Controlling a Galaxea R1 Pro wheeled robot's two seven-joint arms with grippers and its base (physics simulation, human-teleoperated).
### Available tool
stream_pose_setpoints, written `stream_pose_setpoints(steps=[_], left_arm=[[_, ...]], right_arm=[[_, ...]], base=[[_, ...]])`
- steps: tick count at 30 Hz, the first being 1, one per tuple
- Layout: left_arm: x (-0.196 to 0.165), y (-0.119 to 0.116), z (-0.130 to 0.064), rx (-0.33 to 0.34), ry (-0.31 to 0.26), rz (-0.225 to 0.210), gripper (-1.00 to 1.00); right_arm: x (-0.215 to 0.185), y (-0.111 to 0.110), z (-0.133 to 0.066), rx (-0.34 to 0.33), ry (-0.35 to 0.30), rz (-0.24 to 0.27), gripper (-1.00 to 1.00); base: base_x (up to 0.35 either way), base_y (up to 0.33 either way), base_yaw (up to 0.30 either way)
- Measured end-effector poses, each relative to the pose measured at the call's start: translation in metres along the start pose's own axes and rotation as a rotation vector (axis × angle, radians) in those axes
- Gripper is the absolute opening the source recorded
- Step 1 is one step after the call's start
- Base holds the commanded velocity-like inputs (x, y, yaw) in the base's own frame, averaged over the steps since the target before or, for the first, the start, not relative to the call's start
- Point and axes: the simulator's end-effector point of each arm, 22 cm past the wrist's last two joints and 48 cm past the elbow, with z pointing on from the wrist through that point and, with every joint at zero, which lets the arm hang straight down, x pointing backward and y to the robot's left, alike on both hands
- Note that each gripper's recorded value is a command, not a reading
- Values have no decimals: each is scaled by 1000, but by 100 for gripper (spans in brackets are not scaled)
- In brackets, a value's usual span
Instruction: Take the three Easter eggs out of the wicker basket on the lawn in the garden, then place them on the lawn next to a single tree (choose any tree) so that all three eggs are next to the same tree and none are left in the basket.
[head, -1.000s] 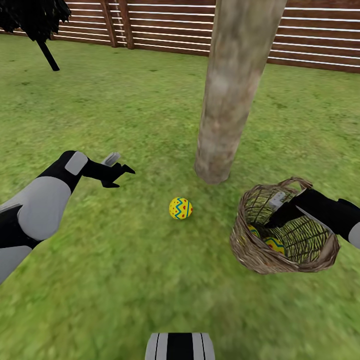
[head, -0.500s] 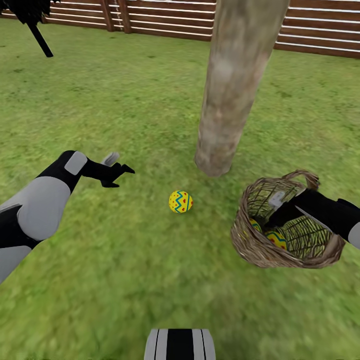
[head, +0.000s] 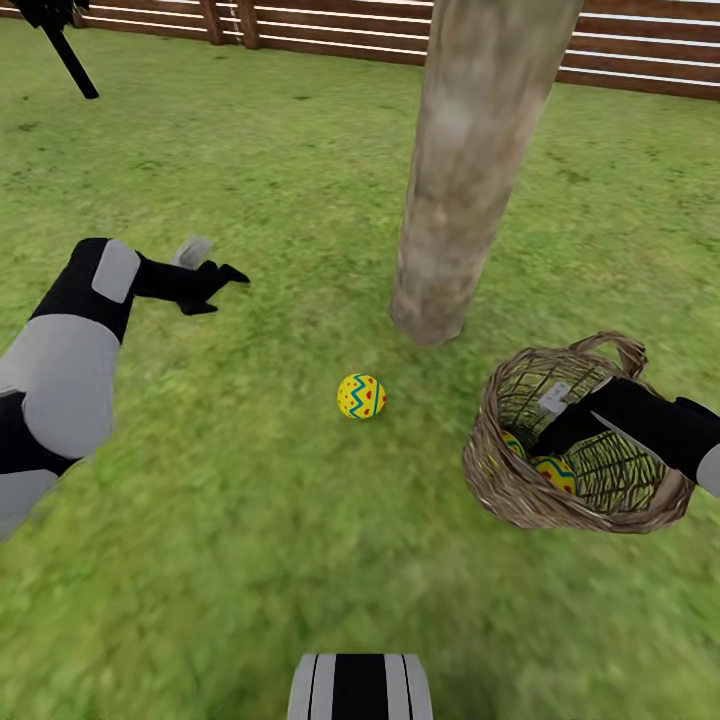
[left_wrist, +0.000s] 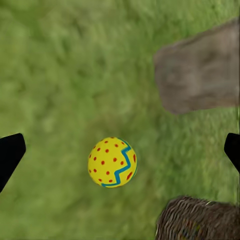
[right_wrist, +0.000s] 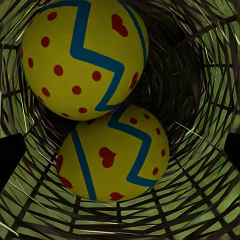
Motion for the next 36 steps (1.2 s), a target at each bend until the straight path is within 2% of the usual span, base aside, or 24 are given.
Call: stream_pose_setpoints(steps=[6,11,14,23,30,36], left_arm=[[-27,-54,-14,56,2,23,100],[-28,-65,-15,65,20,26,100],[-26,-66,-14,65,26,25,100],[-5,-41,17,37,83,3,100],[-4,-41,17,37,84,3,100],[-3,-40,18,35,89,3,100]], right_arm=[[1,-1,0,4,1,-2,100],[1,-1,0,3,2,-3,100],[1,-1,0,1,1,-2,100],[10,7,23,-25,31,-1,100],[9,5,23,-14,26,-3,100],[-5,-1,23,15,-31,-33,100]], base=[[0,0,0],[0,0,0],[0,0,0],[0,0,0],[0,0,0],[0,0,0]])
